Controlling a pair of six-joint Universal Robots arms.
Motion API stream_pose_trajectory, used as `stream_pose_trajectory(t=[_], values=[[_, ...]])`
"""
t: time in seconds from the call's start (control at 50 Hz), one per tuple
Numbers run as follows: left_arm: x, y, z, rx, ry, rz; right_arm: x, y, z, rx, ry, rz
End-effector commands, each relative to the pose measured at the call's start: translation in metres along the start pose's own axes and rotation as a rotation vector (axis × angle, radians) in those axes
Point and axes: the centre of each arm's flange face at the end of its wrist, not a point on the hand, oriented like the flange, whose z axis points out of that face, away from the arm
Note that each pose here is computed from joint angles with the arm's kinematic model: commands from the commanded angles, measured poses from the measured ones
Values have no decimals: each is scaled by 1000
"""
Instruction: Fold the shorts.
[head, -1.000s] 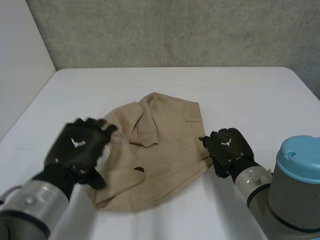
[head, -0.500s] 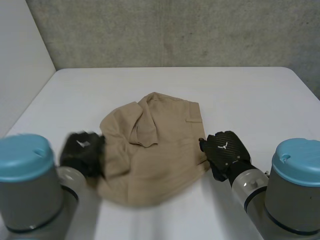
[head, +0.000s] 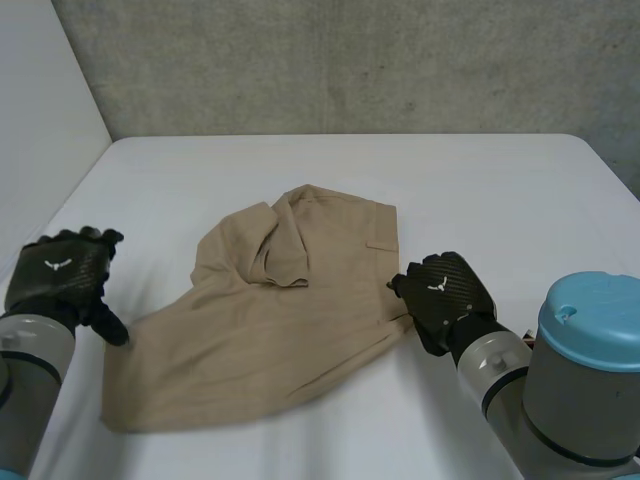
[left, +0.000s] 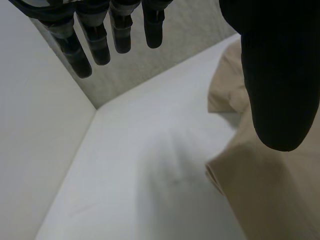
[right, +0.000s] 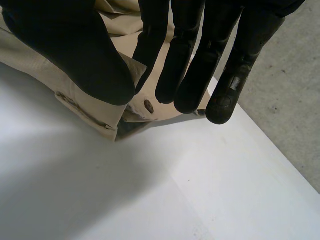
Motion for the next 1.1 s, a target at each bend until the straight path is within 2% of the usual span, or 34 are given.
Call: stream_pose_trajectory(t=[0.02, 0.12, 0.14, 0.22, 0.32, 0.36, 0.46, 0.64, 0.78, 0.98, 1.1], values=[[-9, -19, -17, 60, -6, -5, 4, -2, 0, 5, 11, 8], [-8, -22, -34, 62, 53, 2, 5, -7, -9, -15, -13, 46], [-4, -17, -43, 25, 109, 12, 5, -7, -9, -15, -13, 47], [4, -6, -58, -65, 206, 23, 8, -12, -12, -28, -21, 81], [10, 10, -74, -197, 292, 29, 13, -15, -8, -17, -2, 135], [11, 12, -75, -206, 295, 29, 20, -18, -3, -6, 16, 196], [14, 23, -82, -241, 315, 38, 18, -16, 7, -13, 7, 239], [22, 37, -80, -270, 345, 56, 20, -20, 16, 1, 17, 239], [27, 40, -61, -223, 329, 56, 21, -21, 18, 6, 21, 245], [33, 53, -49, -260, 341, 101, 24, -16, 25, 11, 56, 248], [33, 60, -41, -270, 308, 109, 24, -14, 30, 6, 63, 252]])
